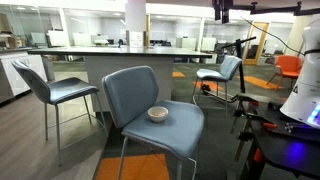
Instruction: Take the orange marker out of the white bowl and put it on the seat of the blue chair
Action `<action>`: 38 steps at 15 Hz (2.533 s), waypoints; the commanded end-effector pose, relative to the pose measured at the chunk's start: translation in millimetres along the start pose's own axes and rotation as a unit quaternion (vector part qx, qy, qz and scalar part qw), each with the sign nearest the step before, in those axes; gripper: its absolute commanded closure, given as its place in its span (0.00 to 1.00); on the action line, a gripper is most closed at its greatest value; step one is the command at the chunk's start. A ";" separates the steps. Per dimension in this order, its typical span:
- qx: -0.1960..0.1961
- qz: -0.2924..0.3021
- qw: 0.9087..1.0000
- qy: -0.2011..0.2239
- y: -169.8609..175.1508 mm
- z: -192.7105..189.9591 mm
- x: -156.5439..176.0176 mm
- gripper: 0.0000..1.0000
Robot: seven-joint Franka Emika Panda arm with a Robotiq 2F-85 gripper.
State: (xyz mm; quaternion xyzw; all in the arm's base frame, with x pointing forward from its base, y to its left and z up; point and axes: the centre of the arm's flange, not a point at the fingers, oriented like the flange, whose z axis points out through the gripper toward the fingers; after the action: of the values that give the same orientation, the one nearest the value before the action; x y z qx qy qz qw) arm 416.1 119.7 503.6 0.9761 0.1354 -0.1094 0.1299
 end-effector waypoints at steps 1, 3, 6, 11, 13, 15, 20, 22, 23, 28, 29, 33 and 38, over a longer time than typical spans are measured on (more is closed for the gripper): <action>0.000 0.000 1.000 0.000 0.0 0.0 0.0 0.00; 0.000 0.000 1.000 0.000 0.0 0.0 0.0 0.00; 0.000 0.000 1.000 0.000 0.0 0.0 0.0 0.00; 0.000 0.001 1.000 0.000 6.1 -0.3 7.3 0.00; 0.014 0.005 1.000 0.009 26.5 1.3 27.2 0.00; 0.030 0.014 0.999 0.022 55.6 11.8 53.8 0.00; 0.061 0.030 0.995 0.075 121.8 81.2 126.6 0.00; 0.072 0.045 0.993 0.087 129.8 115.5 155.5 0.00; 0.078 0.061 0.991 0.091 129.1 130.6 169.9 0.00; 0.129 0.105 0.983 0.081 119.9 209.6 232.4 0.00; 0.142 0.113 0.981 0.073 121.1 224.7 241.6 0.00; 0.176 0.172 0.968 0.046 128.7 277.6 269.8 0.00; 0.211 0.207 0.955 0.017 130.8 337.2 296.6 0.15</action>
State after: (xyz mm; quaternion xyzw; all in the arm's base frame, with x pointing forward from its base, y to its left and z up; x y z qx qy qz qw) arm 652.7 -25.0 160.4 0.9936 -0.0645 -0.0816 -0.0445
